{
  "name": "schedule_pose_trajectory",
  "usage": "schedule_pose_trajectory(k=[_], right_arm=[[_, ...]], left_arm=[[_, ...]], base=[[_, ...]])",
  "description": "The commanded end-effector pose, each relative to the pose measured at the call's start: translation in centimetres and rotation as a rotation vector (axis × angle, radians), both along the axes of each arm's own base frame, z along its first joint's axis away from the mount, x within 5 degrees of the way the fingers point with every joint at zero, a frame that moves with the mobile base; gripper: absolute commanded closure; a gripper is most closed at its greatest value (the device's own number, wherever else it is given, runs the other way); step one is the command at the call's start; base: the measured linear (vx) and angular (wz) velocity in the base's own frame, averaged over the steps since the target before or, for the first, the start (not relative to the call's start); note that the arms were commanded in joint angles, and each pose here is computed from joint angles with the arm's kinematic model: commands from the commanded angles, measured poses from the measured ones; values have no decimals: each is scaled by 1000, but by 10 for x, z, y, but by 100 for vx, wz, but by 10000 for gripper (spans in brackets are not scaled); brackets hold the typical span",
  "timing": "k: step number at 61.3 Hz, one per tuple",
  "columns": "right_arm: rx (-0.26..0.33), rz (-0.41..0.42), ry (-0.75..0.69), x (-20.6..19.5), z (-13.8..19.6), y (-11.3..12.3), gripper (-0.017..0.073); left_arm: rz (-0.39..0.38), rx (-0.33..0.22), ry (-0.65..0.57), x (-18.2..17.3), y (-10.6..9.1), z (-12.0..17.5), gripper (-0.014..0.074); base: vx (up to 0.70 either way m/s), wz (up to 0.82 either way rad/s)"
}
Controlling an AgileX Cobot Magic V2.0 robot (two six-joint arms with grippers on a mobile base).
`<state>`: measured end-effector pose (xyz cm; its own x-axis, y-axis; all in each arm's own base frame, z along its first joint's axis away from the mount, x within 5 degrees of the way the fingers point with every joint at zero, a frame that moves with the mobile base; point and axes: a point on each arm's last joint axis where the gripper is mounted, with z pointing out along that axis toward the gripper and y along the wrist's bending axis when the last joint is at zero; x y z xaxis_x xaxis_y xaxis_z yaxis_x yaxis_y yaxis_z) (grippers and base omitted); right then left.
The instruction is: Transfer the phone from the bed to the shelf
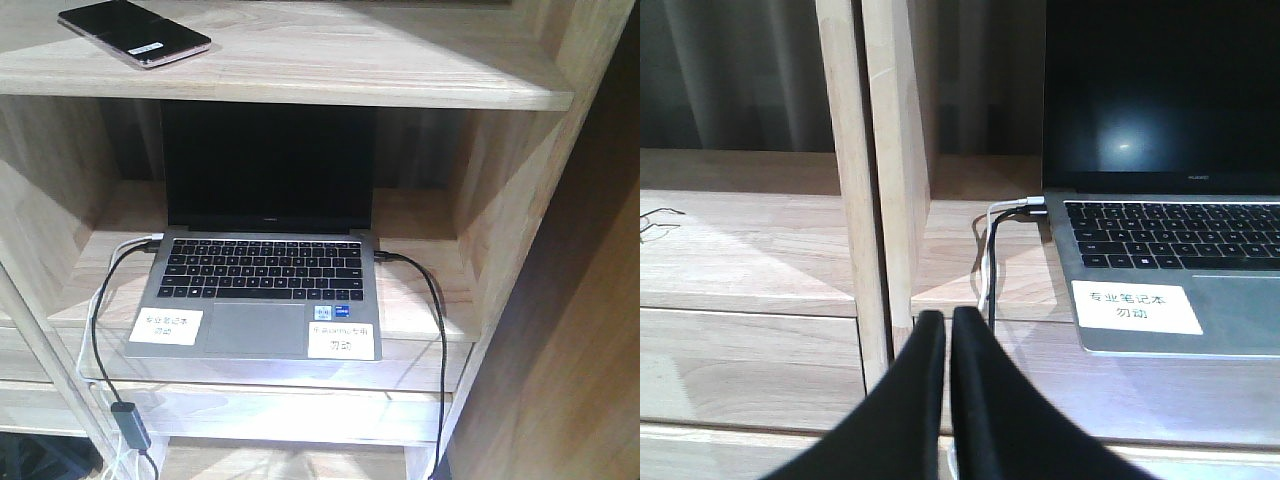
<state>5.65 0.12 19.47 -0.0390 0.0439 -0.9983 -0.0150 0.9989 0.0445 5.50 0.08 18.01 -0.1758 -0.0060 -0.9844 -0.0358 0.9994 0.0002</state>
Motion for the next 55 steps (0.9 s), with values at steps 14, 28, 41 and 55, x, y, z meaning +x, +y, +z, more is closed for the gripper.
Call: schedule_pose_trajectory(k=[14,28,41,55], right_arm=[[-15,-12,-72,0,4,-1,561],[-15,-12,-72,0,4,-1,561],[-15,-12,-72,0,4,-1,561],[-15,-12,-72,0,4,-1,561]], left_arm=[[5,-9,-72,1,0,6,593],[5,-9,-72,1,0,6,593],[5,-9,-72,1,0,6,593],[5,-9,-72,1,0,6,593]], base=[[0,0],[0,0],[0,0],[0,0]])
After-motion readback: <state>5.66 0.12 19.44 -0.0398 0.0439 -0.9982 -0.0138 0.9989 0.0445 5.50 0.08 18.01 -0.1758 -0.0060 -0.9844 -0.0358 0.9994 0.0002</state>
